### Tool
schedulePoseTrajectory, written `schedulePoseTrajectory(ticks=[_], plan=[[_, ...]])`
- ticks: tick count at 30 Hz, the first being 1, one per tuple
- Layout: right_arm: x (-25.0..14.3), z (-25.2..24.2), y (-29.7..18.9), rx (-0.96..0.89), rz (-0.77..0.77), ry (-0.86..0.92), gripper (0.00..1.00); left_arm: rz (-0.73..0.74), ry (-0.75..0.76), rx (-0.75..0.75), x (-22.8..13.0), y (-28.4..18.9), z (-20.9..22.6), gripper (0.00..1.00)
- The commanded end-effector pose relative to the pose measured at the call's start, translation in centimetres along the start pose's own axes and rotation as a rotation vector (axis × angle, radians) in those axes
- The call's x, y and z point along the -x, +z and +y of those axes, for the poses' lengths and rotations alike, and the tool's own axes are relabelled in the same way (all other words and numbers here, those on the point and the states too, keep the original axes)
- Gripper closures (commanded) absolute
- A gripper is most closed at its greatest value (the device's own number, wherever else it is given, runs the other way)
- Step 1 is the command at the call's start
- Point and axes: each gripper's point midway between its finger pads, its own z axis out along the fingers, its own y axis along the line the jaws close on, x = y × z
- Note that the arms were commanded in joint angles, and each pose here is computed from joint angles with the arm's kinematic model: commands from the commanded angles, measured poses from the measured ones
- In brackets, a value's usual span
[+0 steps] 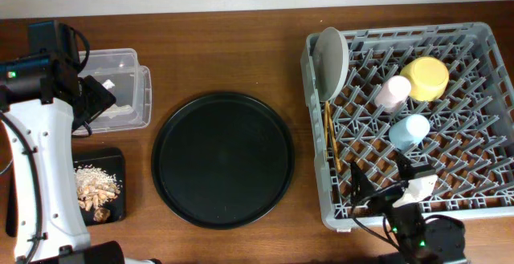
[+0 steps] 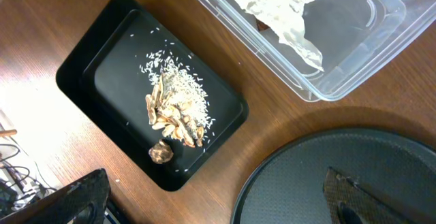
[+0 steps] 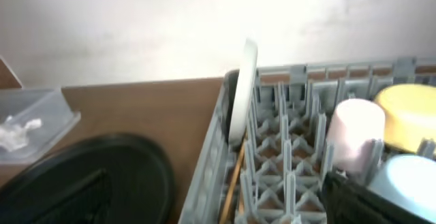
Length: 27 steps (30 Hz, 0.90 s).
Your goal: Sort waste into correct bins and load items into the dishwasher rack
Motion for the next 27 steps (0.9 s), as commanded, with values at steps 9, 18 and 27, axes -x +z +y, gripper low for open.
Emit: schedulePoseTrajectory(ticks=[9,18,27], plan=[[-3.4,-3.4,2.7,-0.083,-0.113,-0.028,0.01,-0.014,-0.006,0.005,0.3,-0.3,0.3,0.00],[-4.7,-7.3,2.1,-0.278,-0.051,-0.092,0.02,-0.014,-0.006,0.005,0.3,-0.3,0.3,0.00],[-4.7,-7.3,2.1,-0.278,-0.047,-0.118,0.02,-0.014,-0.006,0.005,0.3,-0.3,0.3,0.00]])
